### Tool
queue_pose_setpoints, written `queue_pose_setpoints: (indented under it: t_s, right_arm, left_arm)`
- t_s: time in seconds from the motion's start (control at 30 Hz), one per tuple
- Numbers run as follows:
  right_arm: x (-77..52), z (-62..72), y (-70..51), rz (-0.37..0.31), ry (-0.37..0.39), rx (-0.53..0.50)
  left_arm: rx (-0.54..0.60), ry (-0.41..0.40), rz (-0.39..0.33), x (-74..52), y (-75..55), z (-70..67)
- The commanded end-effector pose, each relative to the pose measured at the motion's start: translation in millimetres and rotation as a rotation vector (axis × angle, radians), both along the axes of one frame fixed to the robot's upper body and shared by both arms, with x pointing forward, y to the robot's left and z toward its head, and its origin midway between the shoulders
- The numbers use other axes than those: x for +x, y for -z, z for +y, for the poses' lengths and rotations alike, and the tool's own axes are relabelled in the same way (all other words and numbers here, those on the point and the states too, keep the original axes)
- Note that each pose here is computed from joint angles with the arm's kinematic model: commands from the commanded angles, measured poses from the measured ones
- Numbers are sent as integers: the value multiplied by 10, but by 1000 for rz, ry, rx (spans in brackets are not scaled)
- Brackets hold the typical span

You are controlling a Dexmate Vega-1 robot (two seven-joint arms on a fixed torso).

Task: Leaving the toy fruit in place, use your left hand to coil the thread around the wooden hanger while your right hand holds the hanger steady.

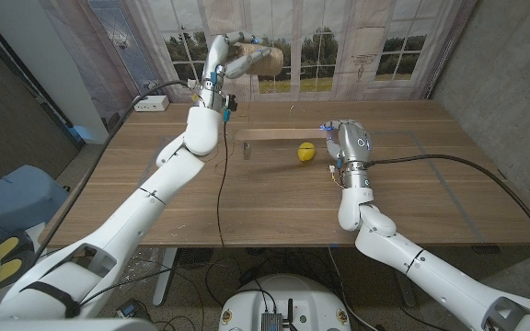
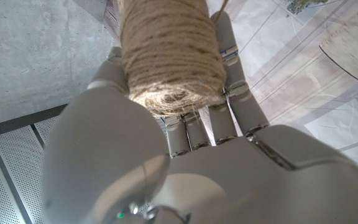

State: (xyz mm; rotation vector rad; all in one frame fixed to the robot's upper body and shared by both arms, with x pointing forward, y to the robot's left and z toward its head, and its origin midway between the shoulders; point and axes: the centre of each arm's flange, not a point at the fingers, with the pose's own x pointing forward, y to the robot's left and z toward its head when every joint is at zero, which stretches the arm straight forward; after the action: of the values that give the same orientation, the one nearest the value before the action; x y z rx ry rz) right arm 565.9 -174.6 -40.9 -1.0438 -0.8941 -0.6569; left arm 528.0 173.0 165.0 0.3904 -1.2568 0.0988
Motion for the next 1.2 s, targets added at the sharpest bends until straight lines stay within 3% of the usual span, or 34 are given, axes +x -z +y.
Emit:
queue_pose_setpoints:
  t_s: [0.03,0.3,0.73,1.2]
  right_arm:
    - [20,195,-79,-17,-27,-12]
    - [87,275,-133,15,5,-16]
    - [239,322,-216,80,95,-33]
    - [346,320,-371,107,173,69]
  left_arm:
    - [19,112,11,97,-41,-266]
    - [44,183,14,43,-30,-429]
    - [60,285,53,-120,77,-507]
    - [107,450,194,-220,325,-612]
